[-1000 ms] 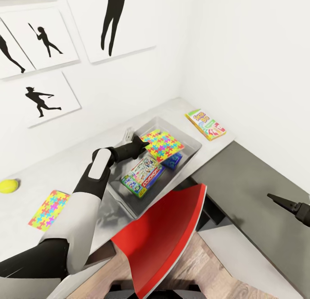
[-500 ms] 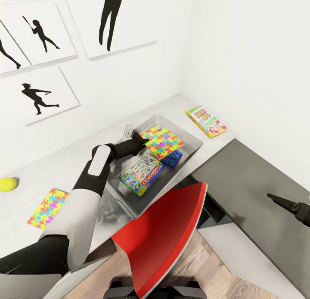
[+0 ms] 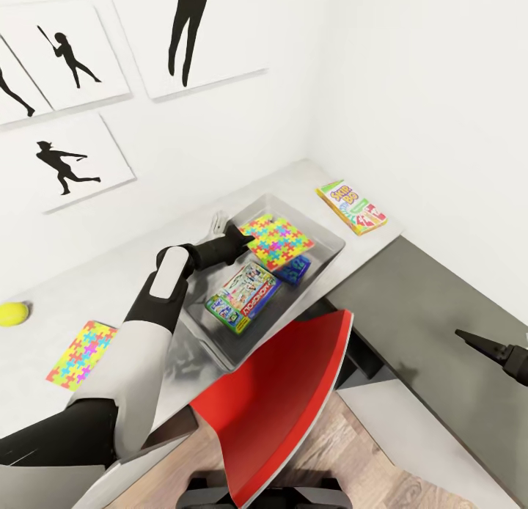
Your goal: Put all the toys in the child's room - the three board games (two on the bed and one on the table), the two jigsaw puzzles on the table, and the tennis ball on the table - inside the toy box on the table in the child's room.
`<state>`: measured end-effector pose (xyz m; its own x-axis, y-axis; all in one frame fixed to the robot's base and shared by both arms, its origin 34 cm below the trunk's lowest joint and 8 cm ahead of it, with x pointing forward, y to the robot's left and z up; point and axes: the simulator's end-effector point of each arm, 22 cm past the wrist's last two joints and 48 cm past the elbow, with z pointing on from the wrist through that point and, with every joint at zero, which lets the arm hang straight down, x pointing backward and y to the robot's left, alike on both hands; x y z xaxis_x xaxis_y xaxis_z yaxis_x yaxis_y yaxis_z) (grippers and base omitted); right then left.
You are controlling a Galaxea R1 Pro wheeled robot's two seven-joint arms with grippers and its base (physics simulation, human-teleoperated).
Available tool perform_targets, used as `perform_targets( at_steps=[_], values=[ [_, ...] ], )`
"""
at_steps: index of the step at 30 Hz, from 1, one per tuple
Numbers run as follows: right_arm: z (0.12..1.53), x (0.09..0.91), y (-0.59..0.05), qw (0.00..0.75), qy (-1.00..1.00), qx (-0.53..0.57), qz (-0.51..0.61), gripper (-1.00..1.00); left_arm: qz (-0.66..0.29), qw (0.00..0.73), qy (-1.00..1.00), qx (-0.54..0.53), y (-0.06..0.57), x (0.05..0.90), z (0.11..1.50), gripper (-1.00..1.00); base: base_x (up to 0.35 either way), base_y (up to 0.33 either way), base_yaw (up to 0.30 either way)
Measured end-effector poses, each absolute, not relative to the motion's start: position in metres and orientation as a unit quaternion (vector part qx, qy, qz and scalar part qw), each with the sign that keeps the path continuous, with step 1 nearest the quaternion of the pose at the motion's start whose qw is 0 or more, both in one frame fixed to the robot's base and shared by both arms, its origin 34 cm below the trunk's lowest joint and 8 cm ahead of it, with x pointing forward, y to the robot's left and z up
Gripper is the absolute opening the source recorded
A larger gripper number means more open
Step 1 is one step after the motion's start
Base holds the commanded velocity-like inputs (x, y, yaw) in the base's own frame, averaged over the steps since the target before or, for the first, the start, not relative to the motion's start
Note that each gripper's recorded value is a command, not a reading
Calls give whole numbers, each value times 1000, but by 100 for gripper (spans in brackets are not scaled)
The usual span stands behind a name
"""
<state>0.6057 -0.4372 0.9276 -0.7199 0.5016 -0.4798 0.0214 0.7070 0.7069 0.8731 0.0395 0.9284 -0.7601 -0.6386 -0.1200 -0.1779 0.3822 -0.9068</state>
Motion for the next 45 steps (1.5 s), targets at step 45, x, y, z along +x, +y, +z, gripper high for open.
perform_targets(
  at_steps=[45],
  values=[
    [928,606,-438,343,858,153,351,100,-423,209,829,-299,55,868,879,-100,0,0,0]
  ],
)
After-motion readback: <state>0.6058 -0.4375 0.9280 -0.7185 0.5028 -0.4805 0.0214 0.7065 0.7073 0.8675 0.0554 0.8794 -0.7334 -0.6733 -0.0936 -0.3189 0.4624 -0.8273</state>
